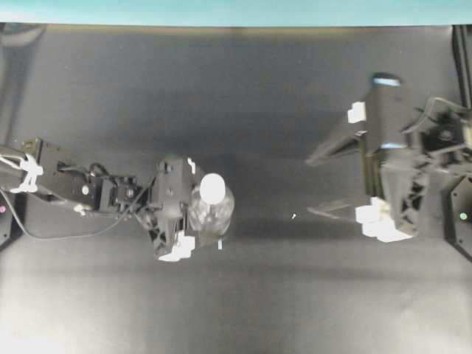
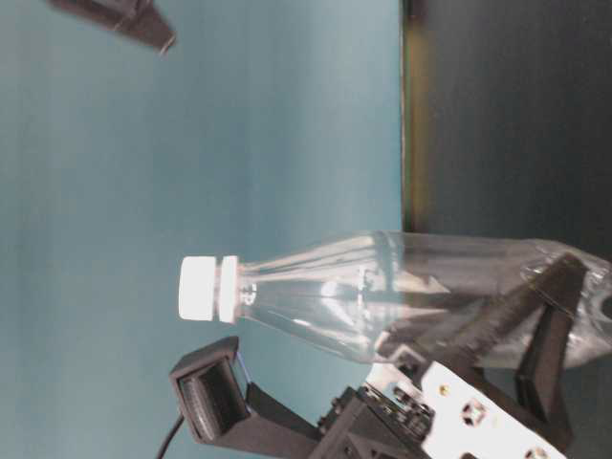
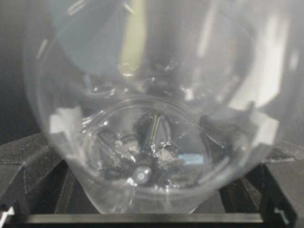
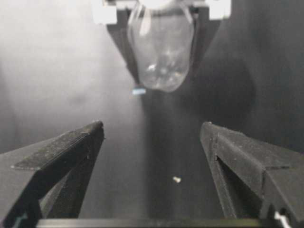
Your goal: Open the bottle cap by holding the bottle with the left arm and twisting the cap with the right arm.
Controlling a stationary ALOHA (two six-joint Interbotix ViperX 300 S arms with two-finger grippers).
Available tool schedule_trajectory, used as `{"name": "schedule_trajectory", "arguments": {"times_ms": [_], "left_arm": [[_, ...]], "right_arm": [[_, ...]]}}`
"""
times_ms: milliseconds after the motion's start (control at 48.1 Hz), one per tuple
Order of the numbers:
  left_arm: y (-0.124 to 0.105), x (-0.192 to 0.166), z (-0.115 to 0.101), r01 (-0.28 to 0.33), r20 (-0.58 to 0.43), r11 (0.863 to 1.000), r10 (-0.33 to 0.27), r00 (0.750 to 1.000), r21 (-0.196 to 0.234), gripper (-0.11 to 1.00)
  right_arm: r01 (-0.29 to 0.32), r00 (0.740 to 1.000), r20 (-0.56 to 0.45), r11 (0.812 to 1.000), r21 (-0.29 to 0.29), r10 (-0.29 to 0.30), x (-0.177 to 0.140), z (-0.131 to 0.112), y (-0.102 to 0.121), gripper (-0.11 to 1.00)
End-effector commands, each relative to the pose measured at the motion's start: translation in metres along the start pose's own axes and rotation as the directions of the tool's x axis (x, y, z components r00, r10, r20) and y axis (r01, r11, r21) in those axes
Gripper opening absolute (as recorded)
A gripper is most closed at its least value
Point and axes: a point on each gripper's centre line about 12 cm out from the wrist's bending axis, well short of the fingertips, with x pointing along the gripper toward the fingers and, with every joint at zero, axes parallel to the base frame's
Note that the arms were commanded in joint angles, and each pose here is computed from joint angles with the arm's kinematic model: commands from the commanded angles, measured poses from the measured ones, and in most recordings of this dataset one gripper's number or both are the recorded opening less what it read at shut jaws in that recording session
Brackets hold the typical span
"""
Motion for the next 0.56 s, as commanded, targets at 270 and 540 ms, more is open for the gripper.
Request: {"name": "schedule_trajectory", "arguments": {"times_ms": [270, 540], "left_arm": [[0.002, 0.002, 0.017, -0.003, 0.048, 1.0, 0.003, 0.999, 0.002, 1.0], [0.002, 0.003, 0.017, -0.003, 0.046, 1.0, 0.003, 0.999, -0.004, 1.0]], "right_arm": [[-0.005, 0.985, 0.173, 1.0, 0.029, 0.0, -0.03, -0.015, -0.004, 0.8], [-0.008, 0.969, 0.248, 1.0, 0.027, 0.001, -0.042, -0.032, -0.006, 0.8]]}}
